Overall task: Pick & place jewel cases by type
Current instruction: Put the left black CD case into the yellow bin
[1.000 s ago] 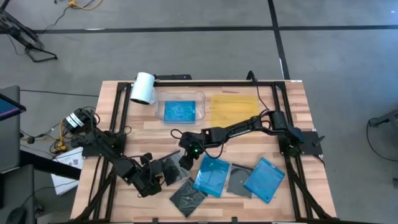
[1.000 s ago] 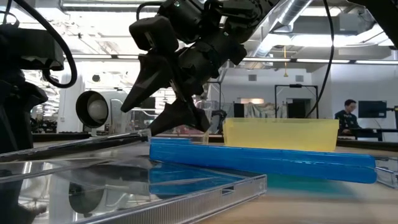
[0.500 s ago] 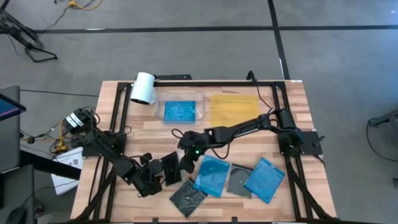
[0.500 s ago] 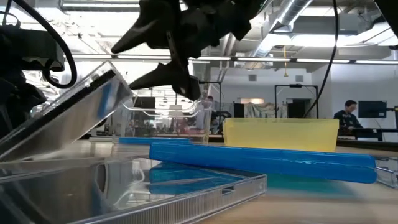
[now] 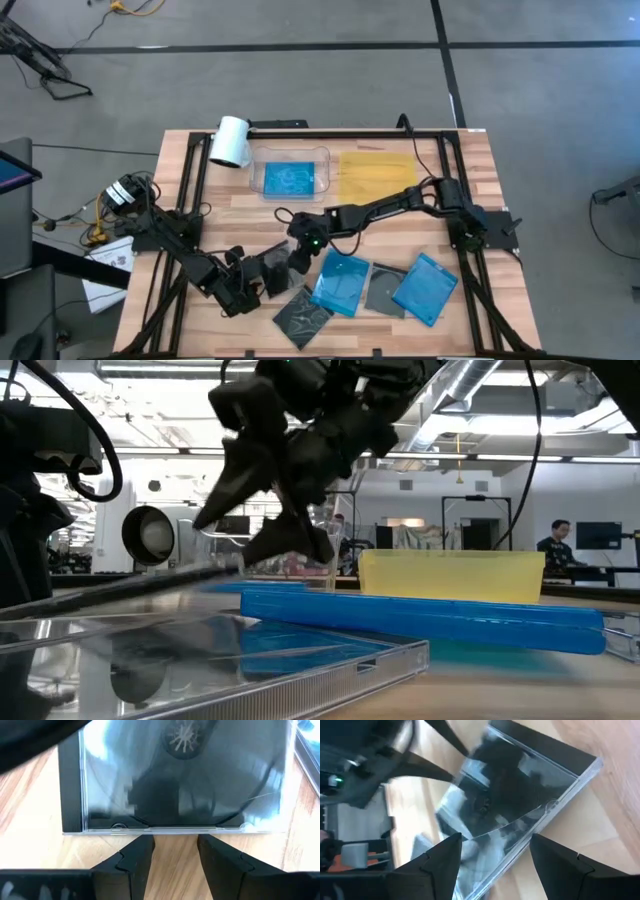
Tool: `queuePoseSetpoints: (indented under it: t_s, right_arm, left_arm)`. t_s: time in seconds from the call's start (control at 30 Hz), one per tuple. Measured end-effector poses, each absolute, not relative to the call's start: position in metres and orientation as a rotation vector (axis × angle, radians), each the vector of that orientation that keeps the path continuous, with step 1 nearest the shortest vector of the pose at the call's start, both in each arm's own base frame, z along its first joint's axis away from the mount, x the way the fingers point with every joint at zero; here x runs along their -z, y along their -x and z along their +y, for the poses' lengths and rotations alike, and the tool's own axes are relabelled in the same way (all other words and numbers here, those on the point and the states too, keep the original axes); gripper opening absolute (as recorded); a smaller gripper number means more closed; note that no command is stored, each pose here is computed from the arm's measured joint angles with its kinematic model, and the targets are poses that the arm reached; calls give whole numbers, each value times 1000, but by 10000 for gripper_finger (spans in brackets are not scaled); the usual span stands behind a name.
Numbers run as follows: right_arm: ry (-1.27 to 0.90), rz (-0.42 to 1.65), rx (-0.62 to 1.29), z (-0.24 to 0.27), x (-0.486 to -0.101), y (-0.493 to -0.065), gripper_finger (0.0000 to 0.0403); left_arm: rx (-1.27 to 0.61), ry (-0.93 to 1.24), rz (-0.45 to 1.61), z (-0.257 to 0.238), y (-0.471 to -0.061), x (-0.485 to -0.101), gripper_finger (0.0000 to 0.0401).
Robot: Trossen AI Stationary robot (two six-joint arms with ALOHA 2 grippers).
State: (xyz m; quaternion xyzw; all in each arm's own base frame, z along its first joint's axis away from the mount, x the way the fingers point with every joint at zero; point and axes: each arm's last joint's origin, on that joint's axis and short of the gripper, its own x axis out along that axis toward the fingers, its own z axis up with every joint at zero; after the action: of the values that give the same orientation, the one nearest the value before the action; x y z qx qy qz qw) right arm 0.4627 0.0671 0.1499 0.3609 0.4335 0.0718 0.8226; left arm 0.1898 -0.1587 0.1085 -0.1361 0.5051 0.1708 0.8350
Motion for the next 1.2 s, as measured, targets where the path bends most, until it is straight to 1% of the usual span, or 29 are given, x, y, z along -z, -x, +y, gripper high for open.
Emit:
queuePoseSetpoints:
  t_s: [0.37,0.5,0.63,0.77,1.0,1.2]
  right_arm:
    - [-760,906,-194,68,-152,-464,228]
    - [-720,866,-239,72,-165,-463,228]
    - [-675,758,-317,76,-188,-466,227]
    - [-684,774,-325,79,-187,-464,227]
    - [-700,835,-252,73,-171,-464,227]
    - [-688,796,-245,71,-172,-466,227]
  left_arm:
    - [-374,277,1048,-158,-190,-109,160]
    - [-377,263,1042,-159,-189,-109,160]
    - [-384,252,1035,-159,-188,-108,160]
    - [-387,246,1033,-159,-188,-108,160]
    - [-395,250,1024,-158,-188,-108,160]
    - [-400,250,1019,-158,-188,-108,160]
